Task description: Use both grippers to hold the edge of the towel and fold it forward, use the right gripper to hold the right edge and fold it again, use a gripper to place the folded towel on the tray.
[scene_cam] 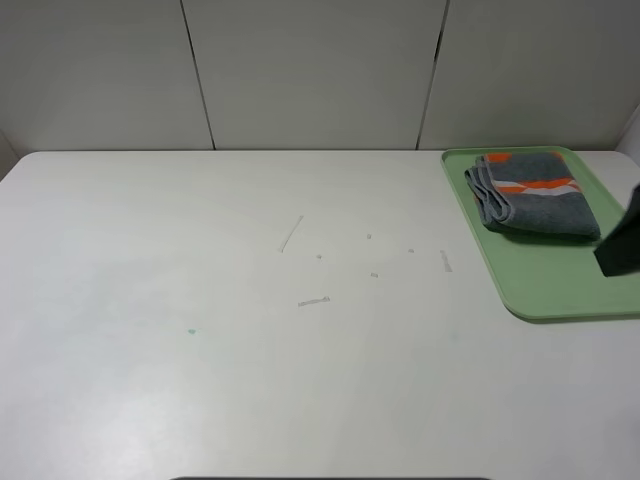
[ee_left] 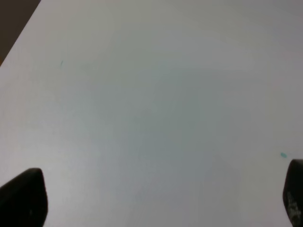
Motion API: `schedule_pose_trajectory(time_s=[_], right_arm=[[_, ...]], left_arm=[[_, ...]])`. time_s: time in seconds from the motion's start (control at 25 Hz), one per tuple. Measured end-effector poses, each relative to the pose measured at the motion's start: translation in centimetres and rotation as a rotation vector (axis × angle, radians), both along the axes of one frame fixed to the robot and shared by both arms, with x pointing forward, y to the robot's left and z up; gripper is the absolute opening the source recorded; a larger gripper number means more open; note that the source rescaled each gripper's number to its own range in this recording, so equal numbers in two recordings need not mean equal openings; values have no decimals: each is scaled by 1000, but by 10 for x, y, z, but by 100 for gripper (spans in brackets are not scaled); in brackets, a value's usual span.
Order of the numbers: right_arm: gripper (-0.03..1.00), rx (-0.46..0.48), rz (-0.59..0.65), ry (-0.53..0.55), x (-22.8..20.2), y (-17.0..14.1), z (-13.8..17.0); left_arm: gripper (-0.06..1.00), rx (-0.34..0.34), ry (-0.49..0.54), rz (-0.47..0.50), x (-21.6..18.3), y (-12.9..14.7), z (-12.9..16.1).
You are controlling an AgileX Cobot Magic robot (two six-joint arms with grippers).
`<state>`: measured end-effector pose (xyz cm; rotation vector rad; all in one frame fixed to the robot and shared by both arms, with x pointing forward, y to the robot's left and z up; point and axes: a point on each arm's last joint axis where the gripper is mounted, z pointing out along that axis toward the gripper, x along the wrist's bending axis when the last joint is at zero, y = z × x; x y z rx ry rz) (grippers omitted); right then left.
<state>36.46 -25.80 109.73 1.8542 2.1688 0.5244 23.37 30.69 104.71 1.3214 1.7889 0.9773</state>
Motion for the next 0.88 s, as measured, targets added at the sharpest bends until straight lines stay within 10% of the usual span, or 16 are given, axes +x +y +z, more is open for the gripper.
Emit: schedule_pose_trajectory(time_s=[0.48, 0.88], right_arm=[[100, 92, -237, -517, -113, -43, -13], [100, 61, -347, -679, -131, -43, -44]], left_arm=[[100, 0, 0, 0, 0, 0, 0], [100, 0, 0, 0, 0, 0, 0]])
